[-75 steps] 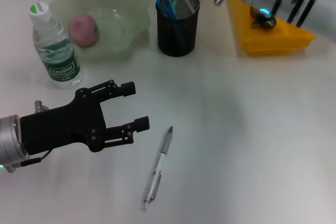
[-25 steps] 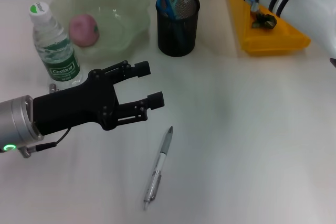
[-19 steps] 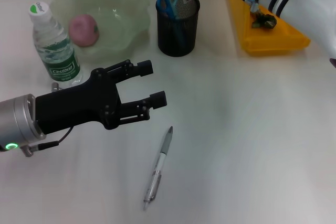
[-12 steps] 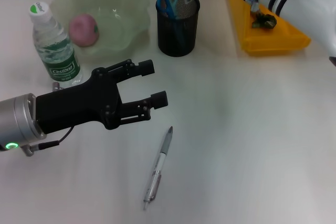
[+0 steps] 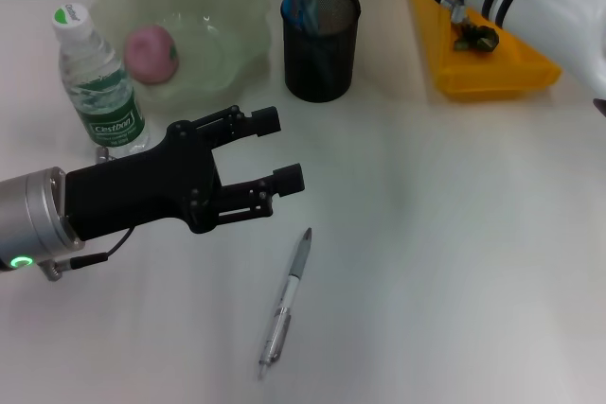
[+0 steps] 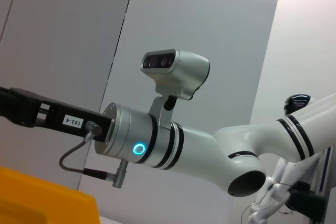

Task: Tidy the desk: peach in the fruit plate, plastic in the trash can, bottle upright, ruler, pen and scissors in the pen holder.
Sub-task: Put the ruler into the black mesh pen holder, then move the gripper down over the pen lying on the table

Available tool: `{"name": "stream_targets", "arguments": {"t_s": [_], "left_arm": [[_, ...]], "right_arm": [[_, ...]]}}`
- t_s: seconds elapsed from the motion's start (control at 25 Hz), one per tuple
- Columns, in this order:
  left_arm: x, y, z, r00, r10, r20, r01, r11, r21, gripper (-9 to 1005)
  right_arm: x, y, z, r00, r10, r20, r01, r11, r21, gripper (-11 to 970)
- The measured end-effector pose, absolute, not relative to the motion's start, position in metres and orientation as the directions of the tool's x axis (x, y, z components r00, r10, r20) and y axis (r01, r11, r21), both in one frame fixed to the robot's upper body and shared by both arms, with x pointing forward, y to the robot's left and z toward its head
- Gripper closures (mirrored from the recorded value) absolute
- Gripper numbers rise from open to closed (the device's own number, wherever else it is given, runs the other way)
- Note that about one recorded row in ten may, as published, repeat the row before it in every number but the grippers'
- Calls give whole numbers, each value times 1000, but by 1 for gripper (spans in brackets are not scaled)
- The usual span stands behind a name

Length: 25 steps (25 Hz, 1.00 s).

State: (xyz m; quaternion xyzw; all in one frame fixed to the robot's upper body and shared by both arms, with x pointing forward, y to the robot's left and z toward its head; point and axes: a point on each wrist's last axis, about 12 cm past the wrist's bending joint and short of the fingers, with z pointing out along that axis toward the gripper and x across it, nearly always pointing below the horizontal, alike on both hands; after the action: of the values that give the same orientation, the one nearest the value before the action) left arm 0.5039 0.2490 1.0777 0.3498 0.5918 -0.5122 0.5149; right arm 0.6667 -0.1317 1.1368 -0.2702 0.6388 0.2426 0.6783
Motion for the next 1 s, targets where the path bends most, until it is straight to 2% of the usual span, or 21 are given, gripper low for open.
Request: {"name": "stream_targets", "arguments": {"t_s": [0.08, 0.28, 0.52, 0.68, 0.72, 1.0], "left_arm": [[504, 249, 1078, -225, -114, -968, 942, 230, -246, 185], [504, 249, 1078, -225, -116, -967, 942, 227, -246, 185], [504, 249, 1078, -226, -115, -967, 943, 222, -247, 185], [504, 248, 1078, -227, -110, -968, 944, 219, -247, 185], [504, 248, 1078, -228, -109, -967, 944, 218, -247, 185], [504, 248, 1079, -230, -89, -969, 948, 204, -244, 185]], "right_arm": [[667, -132, 1137, 65, -15, -998, -675, 736, -55, 417], [666, -132, 1136, 59, -5, -998, -679, 733, -44, 326], [663, -144, 1134, 15, 68, -998, -676, 736, 40, 313], [660, -165, 1131, -63, 141, -988, -673, 725, 147, 183], [658, -170, 1131, -78, 154, -985, -676, 718, 166, 150], [618, -215, 1133, -53, 290, -956, -766, 602, 225, 151]]}}
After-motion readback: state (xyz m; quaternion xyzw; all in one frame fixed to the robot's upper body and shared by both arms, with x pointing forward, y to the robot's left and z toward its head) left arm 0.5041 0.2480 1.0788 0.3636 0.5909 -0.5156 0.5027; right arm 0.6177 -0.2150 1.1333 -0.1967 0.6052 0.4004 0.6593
